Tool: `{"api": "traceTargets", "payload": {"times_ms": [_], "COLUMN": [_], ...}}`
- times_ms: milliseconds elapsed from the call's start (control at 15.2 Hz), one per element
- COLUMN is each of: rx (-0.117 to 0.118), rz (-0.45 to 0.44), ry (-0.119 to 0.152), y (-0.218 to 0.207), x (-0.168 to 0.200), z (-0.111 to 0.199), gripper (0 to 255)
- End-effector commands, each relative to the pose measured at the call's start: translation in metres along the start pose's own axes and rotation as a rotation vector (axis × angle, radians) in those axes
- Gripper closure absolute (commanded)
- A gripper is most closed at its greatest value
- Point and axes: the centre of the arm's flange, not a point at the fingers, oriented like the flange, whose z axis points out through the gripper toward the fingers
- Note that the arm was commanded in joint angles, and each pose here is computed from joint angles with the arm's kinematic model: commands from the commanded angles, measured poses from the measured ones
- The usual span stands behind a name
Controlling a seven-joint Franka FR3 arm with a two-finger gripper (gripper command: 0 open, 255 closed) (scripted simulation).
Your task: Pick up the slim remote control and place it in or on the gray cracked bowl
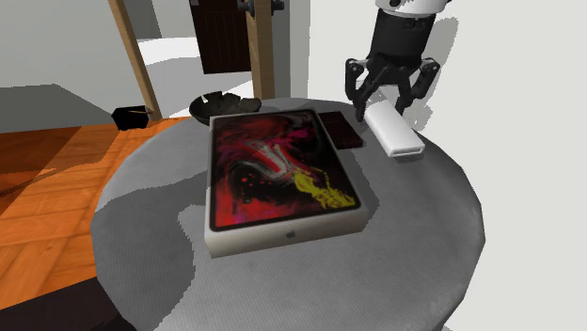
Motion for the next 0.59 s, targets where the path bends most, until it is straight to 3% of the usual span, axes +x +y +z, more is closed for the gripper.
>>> {"api": "traceTargets", "payload": {"times_ms": [0,330,528], "rx": [0.0,0.0,0.0], "rz": [0.0,0.0,0.0], "ry": [0.0,0.0,0.0], "y": [0.0,0.0,-0.034], "x": [0.002,0.004,0.025], "z": [-0.011,-0.037,-0.034], "gripper": [255,255,255]}}
